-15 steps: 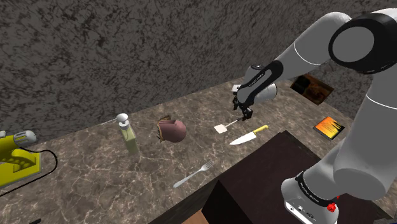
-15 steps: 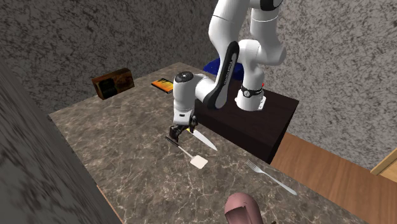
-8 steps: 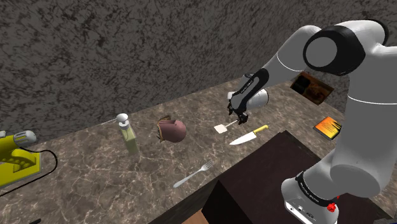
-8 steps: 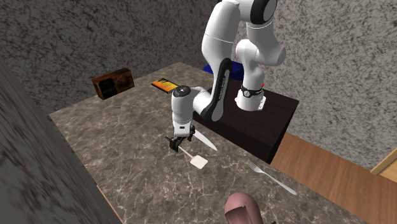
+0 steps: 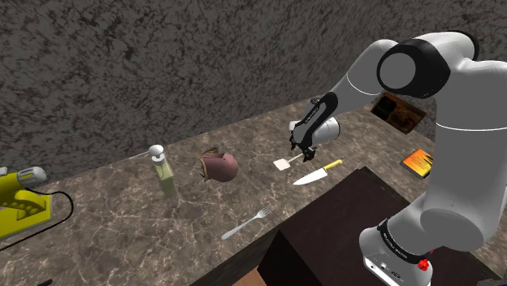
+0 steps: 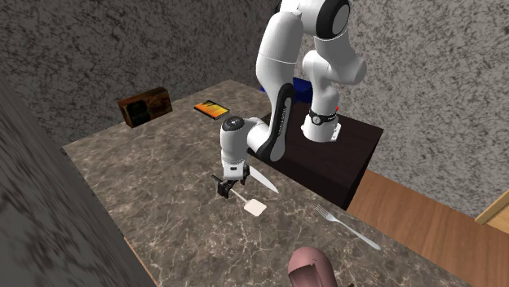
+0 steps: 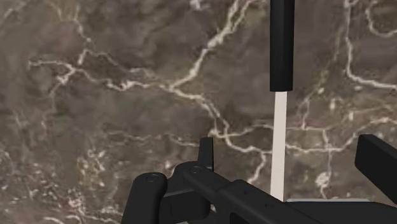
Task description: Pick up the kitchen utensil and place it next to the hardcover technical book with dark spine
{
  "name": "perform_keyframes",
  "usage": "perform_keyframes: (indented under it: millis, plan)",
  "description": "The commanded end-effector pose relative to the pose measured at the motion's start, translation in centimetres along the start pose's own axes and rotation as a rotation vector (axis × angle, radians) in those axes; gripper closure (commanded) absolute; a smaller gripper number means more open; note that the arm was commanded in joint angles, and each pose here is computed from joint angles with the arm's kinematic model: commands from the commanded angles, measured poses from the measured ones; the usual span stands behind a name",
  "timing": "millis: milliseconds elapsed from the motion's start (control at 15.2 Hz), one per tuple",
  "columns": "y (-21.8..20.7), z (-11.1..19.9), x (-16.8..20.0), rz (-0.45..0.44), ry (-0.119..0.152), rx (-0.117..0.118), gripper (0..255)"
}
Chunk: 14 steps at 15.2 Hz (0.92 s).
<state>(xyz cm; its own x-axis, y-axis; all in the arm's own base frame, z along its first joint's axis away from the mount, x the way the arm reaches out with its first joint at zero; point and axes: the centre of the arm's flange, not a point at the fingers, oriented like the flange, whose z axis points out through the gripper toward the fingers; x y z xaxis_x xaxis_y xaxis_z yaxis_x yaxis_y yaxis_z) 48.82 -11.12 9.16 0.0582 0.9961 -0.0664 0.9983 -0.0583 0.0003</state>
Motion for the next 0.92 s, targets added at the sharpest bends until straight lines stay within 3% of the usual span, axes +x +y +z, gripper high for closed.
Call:
perform_keyframes:
  millis: [0,132,198,858]
  plan:
    - [-0.01,0.02,0.0,0.0,0.0,0.0,0]
    - [-0.01,0.02,0.0,0.0,0.0,0.0,0]
    - [-0.01,0.02,0.0,0.0,0.0,0.0,255]
    - [-0.01,-0.5,-0.03,0.0,0.0,0.0,255]
